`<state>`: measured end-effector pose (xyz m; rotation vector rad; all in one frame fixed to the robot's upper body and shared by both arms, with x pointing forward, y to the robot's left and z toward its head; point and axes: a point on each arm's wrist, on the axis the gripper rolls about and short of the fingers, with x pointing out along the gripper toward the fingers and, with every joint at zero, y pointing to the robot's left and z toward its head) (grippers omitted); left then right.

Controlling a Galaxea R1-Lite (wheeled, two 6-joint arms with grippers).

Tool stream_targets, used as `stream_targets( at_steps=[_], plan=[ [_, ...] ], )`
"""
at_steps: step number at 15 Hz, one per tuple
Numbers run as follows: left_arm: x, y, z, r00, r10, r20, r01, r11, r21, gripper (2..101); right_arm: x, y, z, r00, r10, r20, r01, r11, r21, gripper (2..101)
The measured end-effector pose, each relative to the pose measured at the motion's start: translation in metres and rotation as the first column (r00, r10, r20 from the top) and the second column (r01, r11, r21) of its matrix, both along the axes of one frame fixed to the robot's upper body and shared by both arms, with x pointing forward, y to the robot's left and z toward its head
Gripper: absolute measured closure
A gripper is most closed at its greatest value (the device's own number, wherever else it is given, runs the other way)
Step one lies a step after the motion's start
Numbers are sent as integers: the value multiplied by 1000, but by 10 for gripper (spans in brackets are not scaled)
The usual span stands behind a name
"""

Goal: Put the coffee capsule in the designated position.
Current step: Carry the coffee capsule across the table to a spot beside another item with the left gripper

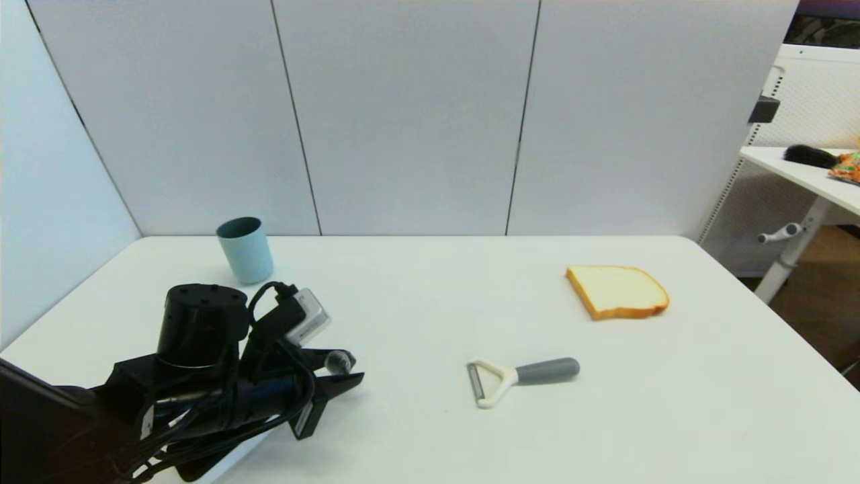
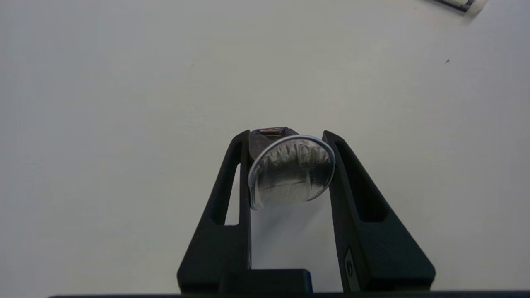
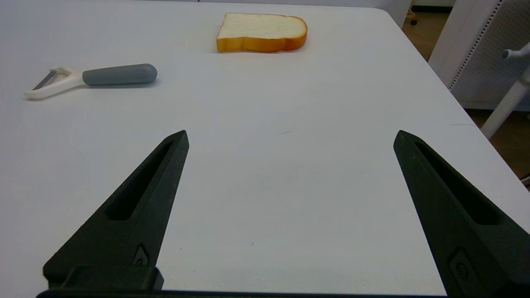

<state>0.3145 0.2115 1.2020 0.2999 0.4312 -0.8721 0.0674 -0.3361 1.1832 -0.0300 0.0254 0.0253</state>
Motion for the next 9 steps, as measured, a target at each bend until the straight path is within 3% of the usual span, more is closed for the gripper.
stream_targets(
  at_steps=[9],
  plan=[
    [1,1,-8,1000,6,-30,-5,1000,16,713,0,0,0,1000,0,0,0,1000,0,43]
  ],
)
